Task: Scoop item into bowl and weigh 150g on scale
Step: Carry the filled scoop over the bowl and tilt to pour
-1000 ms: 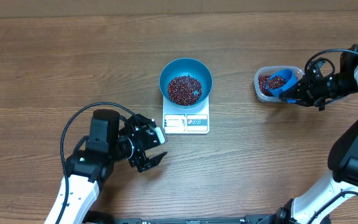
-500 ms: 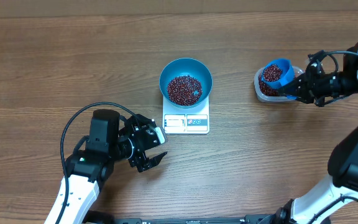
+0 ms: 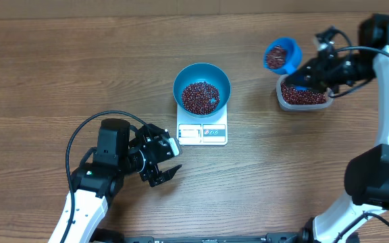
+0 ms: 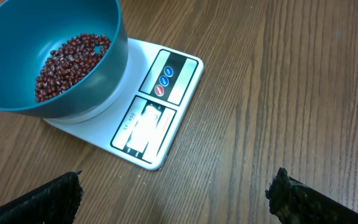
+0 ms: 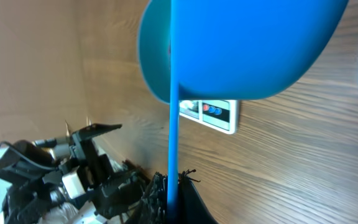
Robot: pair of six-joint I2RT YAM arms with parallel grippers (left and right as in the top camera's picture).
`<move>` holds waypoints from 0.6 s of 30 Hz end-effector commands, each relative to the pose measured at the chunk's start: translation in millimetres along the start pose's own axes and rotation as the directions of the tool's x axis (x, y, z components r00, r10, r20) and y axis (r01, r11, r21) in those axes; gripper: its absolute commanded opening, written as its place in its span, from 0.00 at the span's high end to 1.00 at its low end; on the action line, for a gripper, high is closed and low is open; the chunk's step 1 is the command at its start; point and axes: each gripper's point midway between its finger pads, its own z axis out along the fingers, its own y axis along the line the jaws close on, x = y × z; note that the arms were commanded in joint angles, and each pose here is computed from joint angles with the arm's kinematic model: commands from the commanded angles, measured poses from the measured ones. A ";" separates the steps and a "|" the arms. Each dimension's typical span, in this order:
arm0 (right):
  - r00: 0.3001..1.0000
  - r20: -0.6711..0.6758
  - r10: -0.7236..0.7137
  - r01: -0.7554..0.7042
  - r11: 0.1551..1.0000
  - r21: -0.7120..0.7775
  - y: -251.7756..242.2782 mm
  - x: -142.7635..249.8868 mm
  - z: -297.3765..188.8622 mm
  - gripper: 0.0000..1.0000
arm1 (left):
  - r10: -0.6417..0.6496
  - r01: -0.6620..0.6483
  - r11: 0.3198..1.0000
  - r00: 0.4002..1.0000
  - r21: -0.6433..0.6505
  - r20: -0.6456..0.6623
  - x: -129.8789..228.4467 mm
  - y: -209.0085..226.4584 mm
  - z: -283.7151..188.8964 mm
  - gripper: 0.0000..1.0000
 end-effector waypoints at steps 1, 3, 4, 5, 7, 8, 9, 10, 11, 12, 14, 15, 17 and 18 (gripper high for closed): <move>0.997 0.017 -0.072 0.072 0.997 -0.018 36.6 2.6 0.6 0.96 | 0.009 -0.009 1.000 1.000 0.013 0.005 1.4 -1.8 1.2 0.01; 0.996 -0.011 -0.088 0.088 0.996 -0.017 44.7 6.6 10.7 0.96 | 0.009 -0.009 1.000 1.000 0.013 0.005 1.4 -1.8 1.2 0.00; 0.995 -0.029 -0.096 0.096 0.995 -0.019 49.9 9.4 16.7 0.96 | 0.009 -0.009 1.000 1.000 0.013 0.005 1.4 -1.8 1.2 0.00; 0.994 -0.042 -0.097 0.097 0.995 -0.013 53.2 11.2 22.1 0.96 | 0.009 -0.009 1.000 1.000 0.013 0.005 1.4 -1.8 1.2 0.01; 0.992 -0.071 -0.107 0.108 0.994 0.009 59.6 15.1 34.2 0.96 | 0.009 -0.009 1.000 1.000 0.013 0.005 1.4 -1.8 1.2 0.00; 0.991 -0.083 -0.106 0.109 0.994 0.028 61.0 16.8 39.7 0.96 | 0.009 -0.009 1.000 1.000 0.013 0.005 1.3 -1.8 1.2 0.01; 0.990 -0.095 -0.103 0.108 0.993 0.051 61.8 18.4 45.1 0.96 | 0.009 -0.009 1.000 1.000 0.013 0.005 1.4 -1.8 1.2 0.01; 0.989 -0.106 -0.102 0.111 0.991 0.076 63.1 20.2 51.2 0.96 | 0.009 -0.009 1.000 1.000 0.013 0.005 1.4 -1.8 1.2 0.01; 0.987 -0.116 -0.108 0.118 0.989 0.089 65.4 21.9 56.3 0.96 | 0.009 -0.009 1.000 1.000 0.013 0.005 1.4 -1.8 1.2 0.01; 0.985 -0.125 -0.115 0.128 0.987 0.099 68.7 23.7 61.9 0.96 | 0.009 -0.009 1.000 1.000 0.013 0.005 1.4 -1.8 1.2 0.01; 0.983 -0.137 -0.126 0.142 0.983 0.117 74.2 26.2 71.5 0.96 | 0.009 -0.009 1.000 1.000 0.013 0.005 1.4 -1.8 1.2 0.01; 0.982 -0.139 -0.129 0.148 0.980 0.133 75.7 26.6 75.7 0.96 | 0.009 -0.009 1.000 1.000 0.013 0.005 1.4 -1.8 1.2 0.00; 0.982 -0.139 -0.129 0.153 0.972 0.178 77.1 26.8 84.3 0.96 | 0.009 -0.009 1.000 1.000 0.013 0.005 1.4 -1.8 1.2 0.00; 0.981 -0.141 -0.134 0.160 0.968 0.196 78.1 27.4 88.2 0.96 | 0.009 -0.009 1.000 1.000 0.013 0.005 1.4 -1.8 1.2 0.00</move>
